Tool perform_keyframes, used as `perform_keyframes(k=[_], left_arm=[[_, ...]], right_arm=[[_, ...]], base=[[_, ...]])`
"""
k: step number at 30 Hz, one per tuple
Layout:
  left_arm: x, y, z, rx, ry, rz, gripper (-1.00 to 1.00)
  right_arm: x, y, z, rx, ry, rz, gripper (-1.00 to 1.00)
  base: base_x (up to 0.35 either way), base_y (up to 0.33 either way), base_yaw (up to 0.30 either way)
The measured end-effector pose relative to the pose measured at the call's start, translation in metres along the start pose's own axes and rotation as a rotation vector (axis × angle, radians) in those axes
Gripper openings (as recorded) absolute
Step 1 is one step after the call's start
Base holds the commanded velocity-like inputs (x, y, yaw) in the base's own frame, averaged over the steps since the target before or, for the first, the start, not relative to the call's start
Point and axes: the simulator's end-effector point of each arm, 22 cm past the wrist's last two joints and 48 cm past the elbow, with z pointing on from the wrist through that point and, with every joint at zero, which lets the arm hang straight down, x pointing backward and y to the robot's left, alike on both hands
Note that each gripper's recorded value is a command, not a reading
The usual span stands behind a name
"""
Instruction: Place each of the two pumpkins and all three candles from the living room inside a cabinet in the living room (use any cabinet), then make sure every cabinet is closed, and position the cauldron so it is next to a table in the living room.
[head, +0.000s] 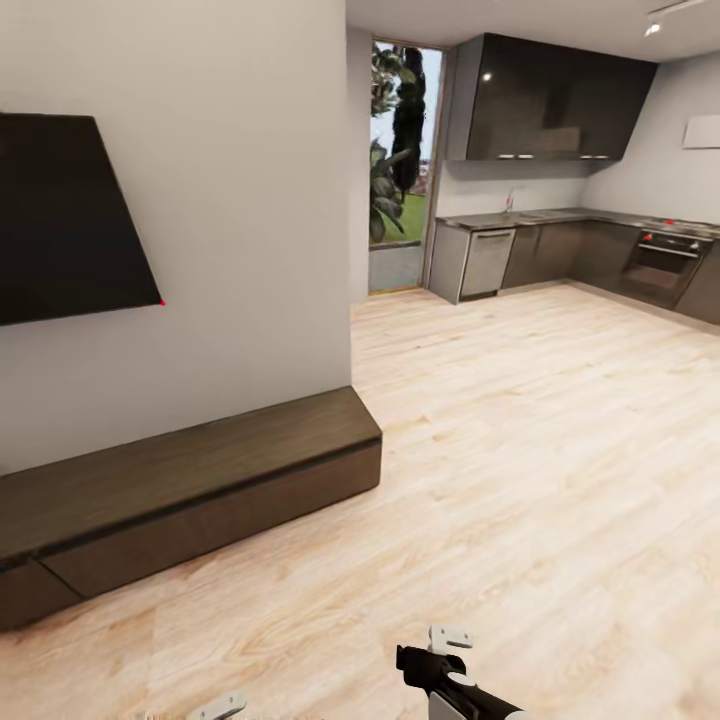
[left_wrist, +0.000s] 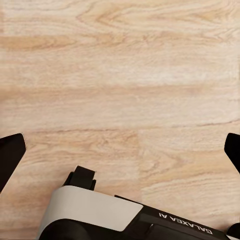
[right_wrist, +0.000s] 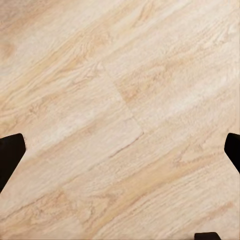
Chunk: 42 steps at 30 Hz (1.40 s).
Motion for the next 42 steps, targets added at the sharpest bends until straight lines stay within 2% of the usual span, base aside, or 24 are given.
perform_keyframes(k=[27, 37, 42], left_arm=[[0.0008, -0.0021, -0.0002, 0.003, 0.001, -0.002, 1.0], [0.0008, -0.0021, -0.0004, 0.003, 0.001, -0.002, 1.0], [0.0008, -0.0022, -0.0004, 0.003, 0.001, -0.002, 1.0]], right_arm=[[0.0, 0.0, 0.0, 0.0, 0.0, -0.002, 1.0], [-0.0003, -0.0002, -0.0002, -0.001, -0.001, -0.002, 1.0], [-0.0009, 0.0019, -0.0003, -0.01, -0.003, -0.005, 1.0]], base=[[0.002, 0.0, 0.292], [0.153, -0.057, 0.286], [0.235, -0.008, 0.066]])
